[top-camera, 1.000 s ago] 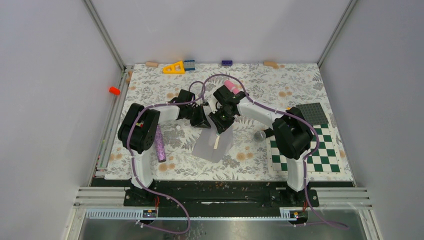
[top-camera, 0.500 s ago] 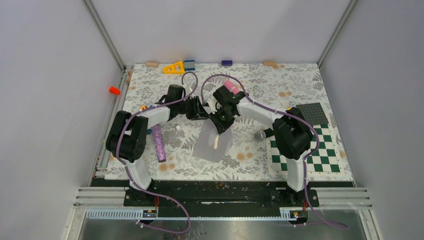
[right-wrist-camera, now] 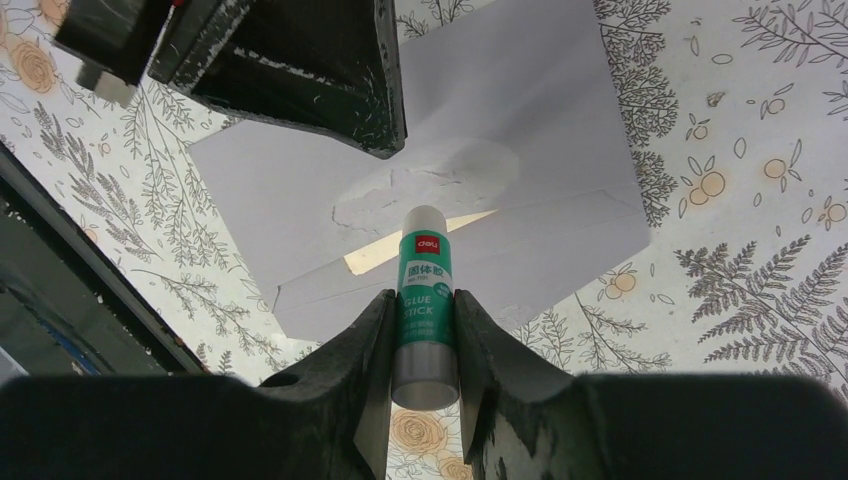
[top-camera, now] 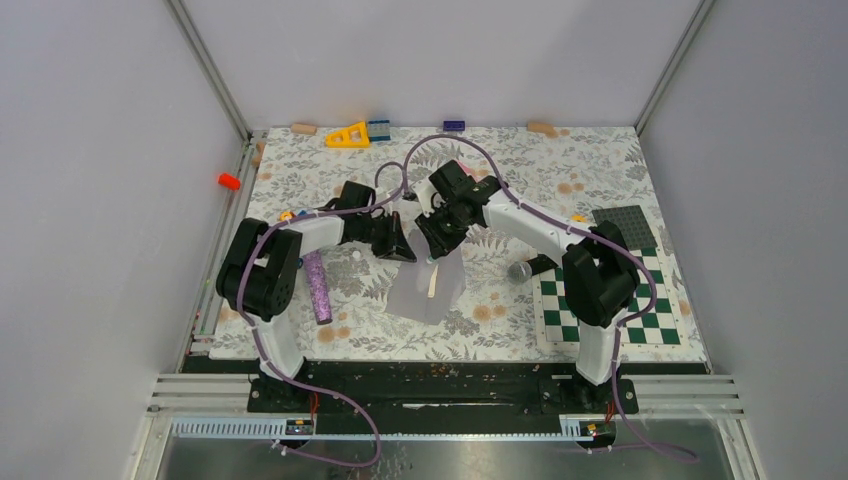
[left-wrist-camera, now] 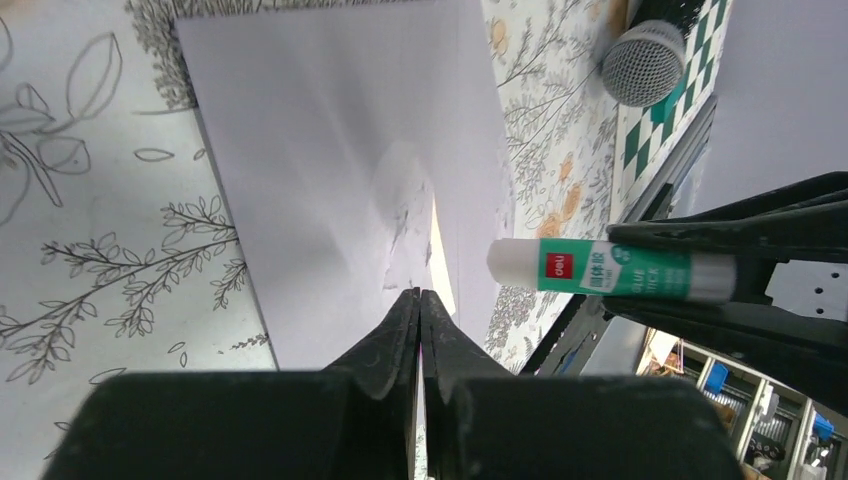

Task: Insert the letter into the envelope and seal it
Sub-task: Paint the envelope at the center of the board.

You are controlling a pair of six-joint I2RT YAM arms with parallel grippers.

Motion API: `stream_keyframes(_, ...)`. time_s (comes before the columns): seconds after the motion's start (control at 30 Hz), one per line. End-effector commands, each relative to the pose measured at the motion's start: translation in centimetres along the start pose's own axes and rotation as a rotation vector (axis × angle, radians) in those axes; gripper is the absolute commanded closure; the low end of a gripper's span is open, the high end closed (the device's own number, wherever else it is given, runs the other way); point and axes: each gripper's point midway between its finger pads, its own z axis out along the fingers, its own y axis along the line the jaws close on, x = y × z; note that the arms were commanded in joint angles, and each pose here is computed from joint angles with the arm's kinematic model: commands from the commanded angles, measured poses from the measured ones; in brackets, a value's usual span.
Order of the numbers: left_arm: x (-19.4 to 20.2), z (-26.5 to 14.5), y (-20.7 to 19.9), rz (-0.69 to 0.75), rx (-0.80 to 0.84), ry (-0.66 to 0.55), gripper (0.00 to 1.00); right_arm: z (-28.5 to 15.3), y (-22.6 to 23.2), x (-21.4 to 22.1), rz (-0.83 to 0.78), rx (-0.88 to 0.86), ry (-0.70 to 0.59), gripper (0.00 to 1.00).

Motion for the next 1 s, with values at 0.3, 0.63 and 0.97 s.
stream_keyframes(0.3, 2.9, 1.8, 3.7, -0.024, -0.157, 0.112, 1.0, 1.1, 0.8, -0.3, 0.043, -0.058, 0.011, 1.0)
stream_keyframes(0.63, 3.4, 2.5, 6.2, -0.068, -0.259, 0.121, 1.0, 2.4, 1.8, 0.8, 0.062, -0.098, 0.054, 1.0)
stream_keyframes(0.97, 3.3, 2.6, 6.1, -0.07, -0.254, 0.114, 1.0, 4.3, 1.5, 2.3, 0.087, -0.071, 0.111, 1.0)
